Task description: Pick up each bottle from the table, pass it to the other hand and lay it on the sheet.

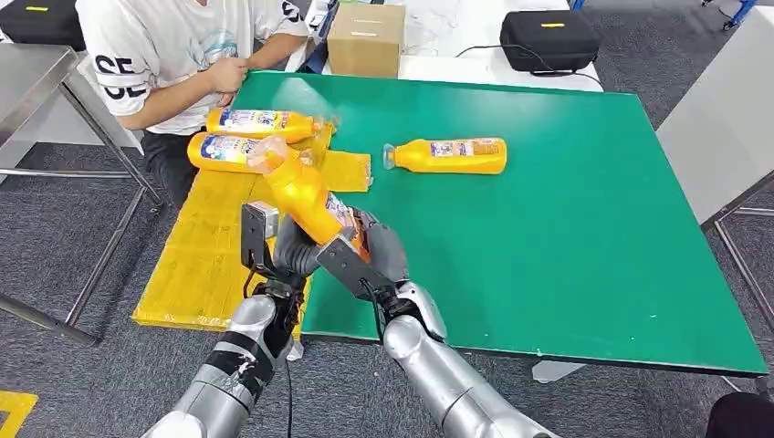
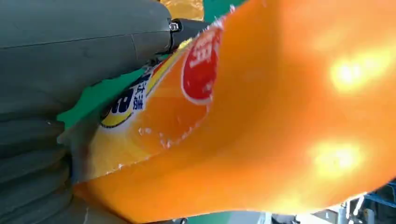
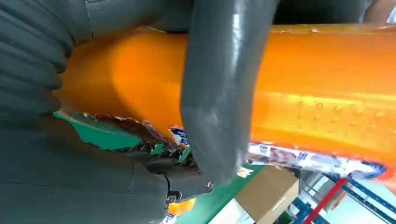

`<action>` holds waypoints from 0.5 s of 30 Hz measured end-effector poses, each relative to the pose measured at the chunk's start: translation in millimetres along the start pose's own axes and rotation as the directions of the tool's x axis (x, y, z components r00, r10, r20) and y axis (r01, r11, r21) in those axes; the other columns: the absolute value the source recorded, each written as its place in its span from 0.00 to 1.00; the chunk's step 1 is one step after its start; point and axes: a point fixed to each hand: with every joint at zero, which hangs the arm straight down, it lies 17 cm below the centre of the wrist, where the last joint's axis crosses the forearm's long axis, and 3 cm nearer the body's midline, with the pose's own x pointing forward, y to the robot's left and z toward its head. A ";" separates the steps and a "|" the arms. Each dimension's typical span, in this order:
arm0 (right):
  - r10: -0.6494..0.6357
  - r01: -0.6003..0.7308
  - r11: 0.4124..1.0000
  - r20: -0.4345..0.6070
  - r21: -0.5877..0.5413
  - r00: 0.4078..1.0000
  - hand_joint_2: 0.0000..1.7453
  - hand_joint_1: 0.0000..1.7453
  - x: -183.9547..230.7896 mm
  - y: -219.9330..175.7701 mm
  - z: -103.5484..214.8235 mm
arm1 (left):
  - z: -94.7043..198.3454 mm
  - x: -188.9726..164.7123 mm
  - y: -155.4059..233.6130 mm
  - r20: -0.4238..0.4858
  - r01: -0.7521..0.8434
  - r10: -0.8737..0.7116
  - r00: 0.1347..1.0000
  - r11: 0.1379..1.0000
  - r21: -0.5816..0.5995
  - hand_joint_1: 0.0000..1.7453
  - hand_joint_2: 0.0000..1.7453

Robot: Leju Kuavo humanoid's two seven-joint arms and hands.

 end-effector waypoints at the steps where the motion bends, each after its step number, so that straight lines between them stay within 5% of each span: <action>1: 0.003 -0.003 1.000 -0.003 0.004 1.000 1.00 0.98 -0.7 1.2 0.2 | 0.3 -0.2 0.0 -0.001 -0.003 0.003 1.000 1.000 0.000 1.00 1.00; 2: 0.006 -0.005 1.000 -0.005 0.009 1.000 1.00 0.92 -1.2 2.2 0.1 | 0.6 -0.4 0.3 -0.001 -0.008 0.008 1.000 1.000 0.000 1.00 1.00; 4: 0.008 -0.008 1.000 -0.007 0.017 1.000 1.00 0.00 -1.7 3.9 0.2 | 0.6 -0.4 0.5 -0.001 -0.012 0.012 1.000 1.000 0.001 1.00 1.00; 15: 0.009 -0.008 0.999 -0.030 0.033 0.999 1.00 0.00 -10.8 11.1 5.3 | -3.6 14.3 5.5 0.042 -0.019 0.018 0.999 1.000 0.012 1.00 1.00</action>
